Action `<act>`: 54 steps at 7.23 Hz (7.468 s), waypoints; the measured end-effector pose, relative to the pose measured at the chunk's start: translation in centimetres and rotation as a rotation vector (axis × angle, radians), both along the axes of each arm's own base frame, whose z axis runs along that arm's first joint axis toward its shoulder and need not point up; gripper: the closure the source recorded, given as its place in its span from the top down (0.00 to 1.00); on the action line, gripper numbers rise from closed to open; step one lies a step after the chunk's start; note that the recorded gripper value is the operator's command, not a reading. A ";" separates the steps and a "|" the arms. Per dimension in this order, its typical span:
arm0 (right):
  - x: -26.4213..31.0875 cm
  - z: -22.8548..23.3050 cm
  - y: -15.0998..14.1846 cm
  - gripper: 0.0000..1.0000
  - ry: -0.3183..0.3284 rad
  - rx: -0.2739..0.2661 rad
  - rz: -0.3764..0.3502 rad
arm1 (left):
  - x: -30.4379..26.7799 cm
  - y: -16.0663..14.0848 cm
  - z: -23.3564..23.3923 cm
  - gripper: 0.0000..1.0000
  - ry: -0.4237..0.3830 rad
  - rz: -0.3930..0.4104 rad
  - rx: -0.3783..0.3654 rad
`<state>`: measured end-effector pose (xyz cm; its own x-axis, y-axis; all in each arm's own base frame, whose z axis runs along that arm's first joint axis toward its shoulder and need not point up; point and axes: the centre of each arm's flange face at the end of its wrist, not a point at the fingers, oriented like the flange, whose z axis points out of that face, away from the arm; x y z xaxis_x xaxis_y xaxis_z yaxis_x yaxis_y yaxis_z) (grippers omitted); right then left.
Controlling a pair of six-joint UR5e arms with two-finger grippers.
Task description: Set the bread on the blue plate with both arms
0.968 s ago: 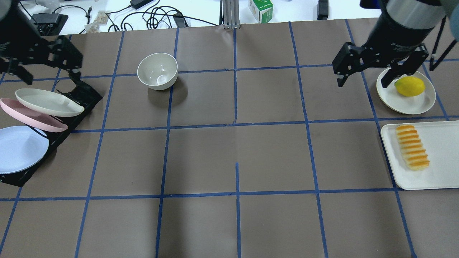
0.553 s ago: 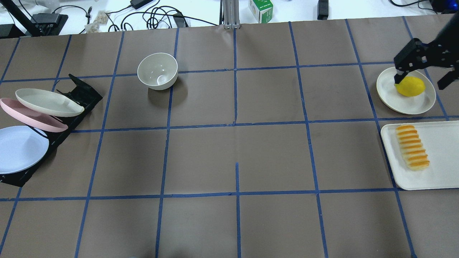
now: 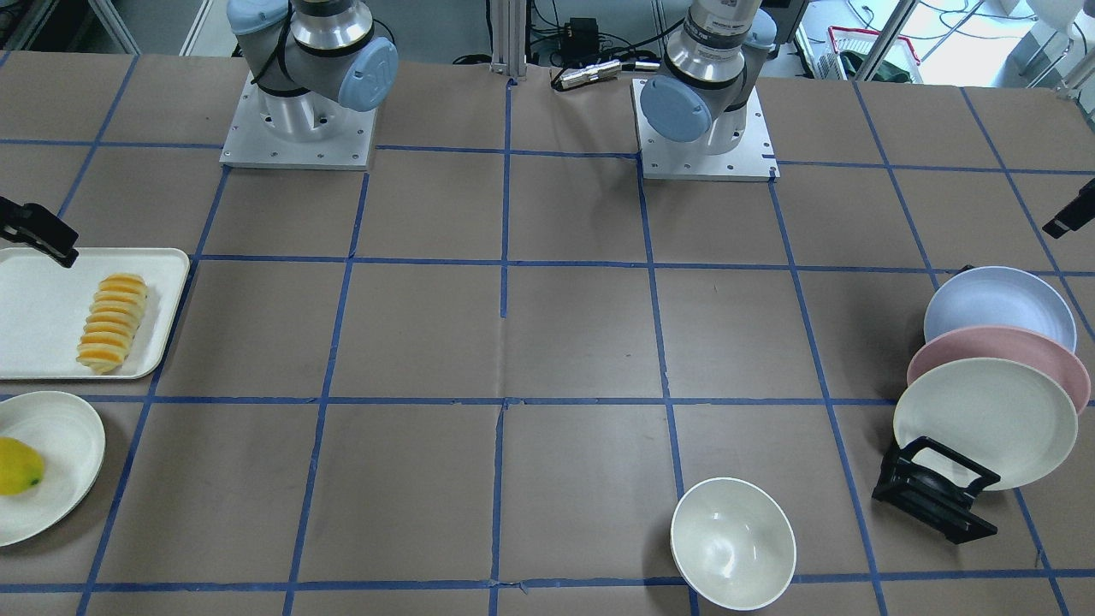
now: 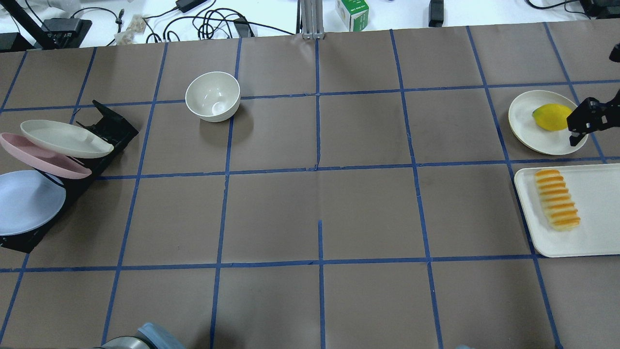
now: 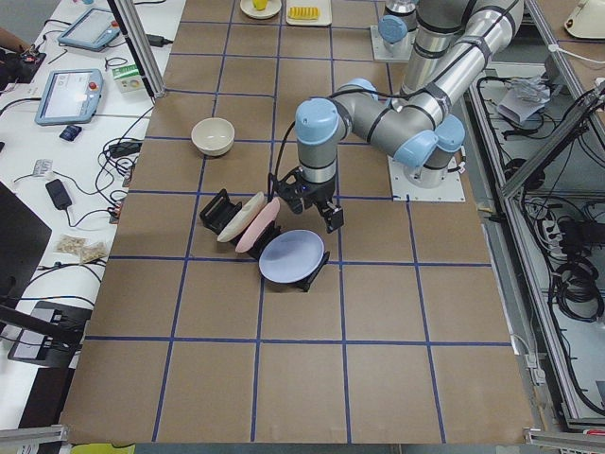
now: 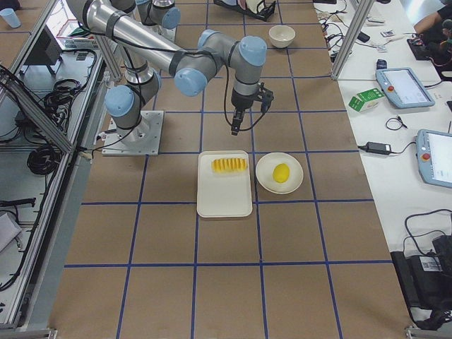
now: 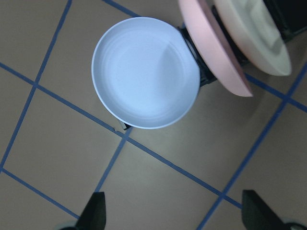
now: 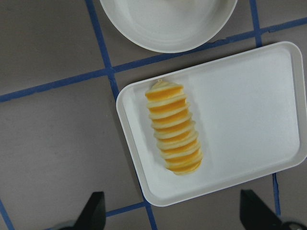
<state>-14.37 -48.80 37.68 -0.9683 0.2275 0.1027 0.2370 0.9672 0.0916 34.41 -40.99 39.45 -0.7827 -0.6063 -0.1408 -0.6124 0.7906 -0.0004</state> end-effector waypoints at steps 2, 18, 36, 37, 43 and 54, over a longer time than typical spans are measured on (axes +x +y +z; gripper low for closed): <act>-2.4 -5.1 -0.3 1.00 -0.040 0.061 0.024 | 4.0 -0.1 -4.2 0.98 0.006 0.032 -0.013; -4.3 -19.6 -0.2 0.97 -0.079 0.088 0.183 | 7.4 -3.9 -13.2 0.00 0.042 0.007 -0.058; 0.8 -1.4 -6.0 0.00 -0.092 0.075 0.237 | -30.9 -6.8 0.0 0.00 0.307 0.058 0.146; 3.3 -0.5 -6.3 0.00 -0.095 0.072 0.218 | -36.4 -8.3 -1.6 0.00 0.350 0.018 0.086; 20.1 1.5 -6.3 0.00 -0.118 0.035 0.130 | -56.2 -7.2 -16.2 0.00 0.498 -0.291 -0.247; 48.5 -9.7 -5.5 0.00 -0.156 -0.094 0.070 | -46.9 -10.0 8.8 1.00 0.134 -0.608 -0.032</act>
<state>34.16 -54.27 27.95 -0.9846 0.1607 -0.0684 0.1590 0.9868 0.0308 -12.46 -50.98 48.26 -0.9988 -0.0488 -0.0064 -0.0489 0.9987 0.0163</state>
